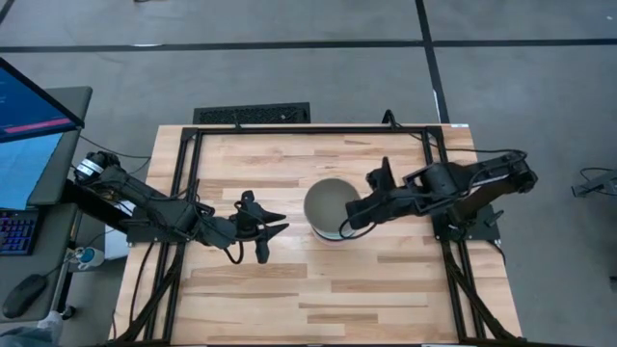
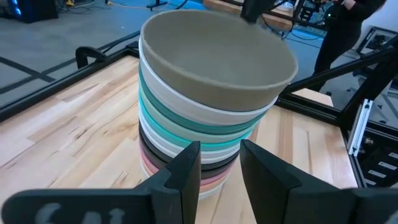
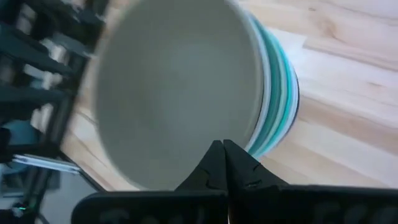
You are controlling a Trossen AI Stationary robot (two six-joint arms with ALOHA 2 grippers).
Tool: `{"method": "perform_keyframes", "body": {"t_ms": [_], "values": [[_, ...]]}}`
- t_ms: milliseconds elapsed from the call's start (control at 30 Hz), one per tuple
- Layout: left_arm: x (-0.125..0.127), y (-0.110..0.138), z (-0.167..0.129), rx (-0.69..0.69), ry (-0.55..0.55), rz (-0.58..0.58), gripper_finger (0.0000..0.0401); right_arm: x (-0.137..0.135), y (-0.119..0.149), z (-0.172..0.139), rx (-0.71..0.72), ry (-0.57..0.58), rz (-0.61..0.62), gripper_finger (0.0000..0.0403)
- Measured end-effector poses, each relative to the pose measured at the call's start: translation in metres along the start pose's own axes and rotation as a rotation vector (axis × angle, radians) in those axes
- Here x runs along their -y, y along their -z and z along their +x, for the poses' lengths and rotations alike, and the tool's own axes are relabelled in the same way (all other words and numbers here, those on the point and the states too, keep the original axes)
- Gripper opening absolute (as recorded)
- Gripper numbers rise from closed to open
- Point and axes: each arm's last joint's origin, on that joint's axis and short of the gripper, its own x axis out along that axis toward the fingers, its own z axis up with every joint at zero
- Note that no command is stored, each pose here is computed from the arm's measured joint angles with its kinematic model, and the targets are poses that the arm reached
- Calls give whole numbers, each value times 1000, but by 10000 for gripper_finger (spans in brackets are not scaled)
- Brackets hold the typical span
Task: Nest bowls inside each other
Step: Stack the gray bowl on the white bowl, then adjust the stacked bowls
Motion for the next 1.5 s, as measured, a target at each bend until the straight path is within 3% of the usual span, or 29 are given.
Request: {"method": "perform_keyframes", "body": {"t_ms": [200, 467, 600, 733, 1067, 1267, 1500], "values": [[0, 1, 0, -4, -3, 3, 103, -8, 3, 11, 1, -1, -15, 3], [-1, 3, 0, -22, -11, 2, 103, 1, -4, -7, 96, -27, -9, 8], [-2, 2, 0, -21, -14, 17, 103, 19, -5, -13, 130, 115, 14, 9], [-9, 2, 6, -63, -6, 4, 103, 37, -3, -16, 59, 286, 48, 10], [-35, -11, 26, -120, 64, -66, 103, 33, 1, -8, 27, 288, 27, 10], [-33, -24, 29, -42, 213, -44, 103, 33, 2, -9, 26, 288, 28, 10], [-35, -22, 30, -59, 207, -10, 103, 33, 2, -9, 28, 280, 30, 11]]}}
